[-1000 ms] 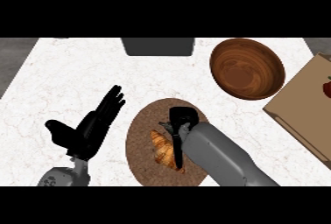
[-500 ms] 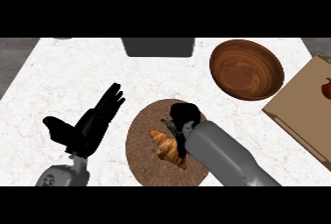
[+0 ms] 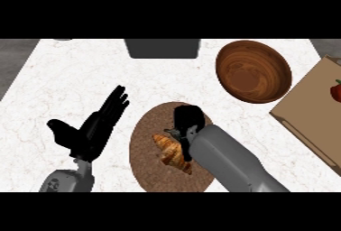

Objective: Pick the eggplant from the placemat and place it in the bowl

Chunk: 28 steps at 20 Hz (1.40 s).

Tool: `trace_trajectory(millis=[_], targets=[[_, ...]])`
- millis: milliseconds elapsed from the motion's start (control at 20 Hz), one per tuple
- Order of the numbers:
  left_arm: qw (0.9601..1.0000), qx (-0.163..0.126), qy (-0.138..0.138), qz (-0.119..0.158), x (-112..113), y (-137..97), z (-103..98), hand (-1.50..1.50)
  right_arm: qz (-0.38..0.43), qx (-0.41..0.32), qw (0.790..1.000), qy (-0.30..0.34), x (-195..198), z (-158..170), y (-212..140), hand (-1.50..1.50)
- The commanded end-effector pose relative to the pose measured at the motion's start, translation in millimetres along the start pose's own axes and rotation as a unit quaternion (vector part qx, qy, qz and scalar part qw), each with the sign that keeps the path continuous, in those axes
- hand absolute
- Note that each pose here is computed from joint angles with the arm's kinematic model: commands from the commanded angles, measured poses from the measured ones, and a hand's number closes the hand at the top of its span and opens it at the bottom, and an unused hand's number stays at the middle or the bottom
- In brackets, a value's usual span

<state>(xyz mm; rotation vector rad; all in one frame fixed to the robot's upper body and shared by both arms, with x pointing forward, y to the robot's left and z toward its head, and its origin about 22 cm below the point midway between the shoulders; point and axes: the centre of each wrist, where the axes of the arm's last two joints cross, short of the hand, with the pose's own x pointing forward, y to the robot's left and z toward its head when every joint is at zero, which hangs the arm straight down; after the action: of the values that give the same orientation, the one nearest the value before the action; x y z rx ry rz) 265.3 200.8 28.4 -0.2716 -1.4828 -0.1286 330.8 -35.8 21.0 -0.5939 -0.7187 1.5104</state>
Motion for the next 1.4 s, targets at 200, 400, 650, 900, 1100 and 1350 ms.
trace_trajectory(millis=[200,400,650,900,1100,1350], targets=[[0.9999,0.013,0.007,-0.005,-13,3,3,0.00,0.028,-0.144,0.989,-0.036,-36,22,31,1.50],[0.9999,0.014,0.001,0.002,-8,9,-2,0.00,0.031,-0.229,0.973,-0.019,-45,56,21,1.50],[0.9999,0.009,0.012,0.001,-12,-3,-1,0.00,-0.026,-0.293,0.955,-0.043,-43,112,0,1.50],[0.9999,0.013,-0.001,0.004,-7,-5,5,0.00,-0.053,-0.389,0.919,-0.043,-38,179,-40,1.50],[0.9999,0.012,0.002,0.000,-8,3,9,0.00,-0.051,-0.427,0.902,-0.026,-56,223,-49,1.50],[1.0000,0.007,-0.004,-0.003,-11,9,-2,0.00,-0.075,-0.442,0.894,-0.015,-50,238,-65,1.50]])
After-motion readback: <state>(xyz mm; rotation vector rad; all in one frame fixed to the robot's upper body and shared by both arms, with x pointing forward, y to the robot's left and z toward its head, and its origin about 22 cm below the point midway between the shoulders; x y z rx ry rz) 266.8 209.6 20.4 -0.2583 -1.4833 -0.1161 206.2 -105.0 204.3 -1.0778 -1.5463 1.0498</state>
